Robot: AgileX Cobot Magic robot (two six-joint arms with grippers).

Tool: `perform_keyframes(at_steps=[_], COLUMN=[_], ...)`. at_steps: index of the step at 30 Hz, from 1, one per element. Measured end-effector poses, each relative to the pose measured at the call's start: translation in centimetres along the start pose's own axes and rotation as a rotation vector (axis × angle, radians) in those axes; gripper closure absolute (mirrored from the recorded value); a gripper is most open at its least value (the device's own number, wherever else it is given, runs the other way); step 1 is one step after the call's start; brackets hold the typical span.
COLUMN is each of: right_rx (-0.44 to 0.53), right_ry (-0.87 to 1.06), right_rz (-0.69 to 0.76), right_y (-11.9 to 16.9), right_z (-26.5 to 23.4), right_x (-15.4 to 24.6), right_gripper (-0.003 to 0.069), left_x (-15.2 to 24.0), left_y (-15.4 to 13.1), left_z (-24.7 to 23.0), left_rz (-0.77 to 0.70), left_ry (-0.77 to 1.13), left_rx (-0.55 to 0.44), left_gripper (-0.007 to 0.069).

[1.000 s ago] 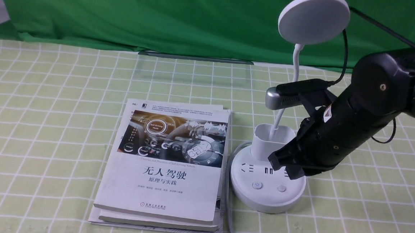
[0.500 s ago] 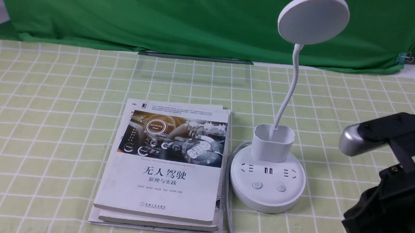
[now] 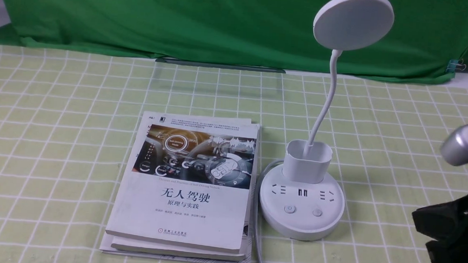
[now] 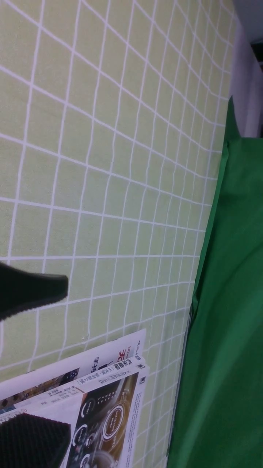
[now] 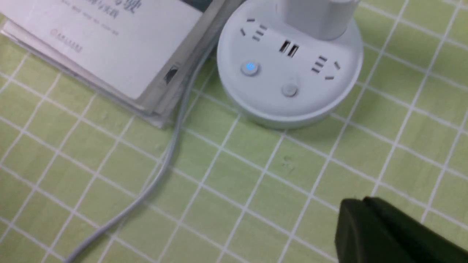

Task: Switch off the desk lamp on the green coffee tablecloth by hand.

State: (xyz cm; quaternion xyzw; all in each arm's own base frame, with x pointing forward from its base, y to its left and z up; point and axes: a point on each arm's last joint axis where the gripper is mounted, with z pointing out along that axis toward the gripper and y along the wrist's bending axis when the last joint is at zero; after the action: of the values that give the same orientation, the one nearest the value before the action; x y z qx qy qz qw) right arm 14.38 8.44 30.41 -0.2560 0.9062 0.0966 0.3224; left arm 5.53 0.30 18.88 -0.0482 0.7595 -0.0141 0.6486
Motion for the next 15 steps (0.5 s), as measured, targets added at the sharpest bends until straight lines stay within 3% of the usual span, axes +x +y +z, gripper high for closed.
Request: perform_keyframes(at_steps=[9,15], right_rx=[0.274,0.425], right_ry=[-0.370,-0.529], right_rz=[0.177,0.203], right_y=[-2.4,-2.2], right_z=[0.8,2.2], right_x=[12.3,17.1], right_gripper=[0.0618,0.0618], left_x=[0.0,0.0], left_y=[0.0,0.0], left_z=[0.0,0.0], left_rz=[0.000,0.000], left_ry=[0.000,0.000], left_rx=[0.000,0.000], left_gripper=[0.0215,0.0215])
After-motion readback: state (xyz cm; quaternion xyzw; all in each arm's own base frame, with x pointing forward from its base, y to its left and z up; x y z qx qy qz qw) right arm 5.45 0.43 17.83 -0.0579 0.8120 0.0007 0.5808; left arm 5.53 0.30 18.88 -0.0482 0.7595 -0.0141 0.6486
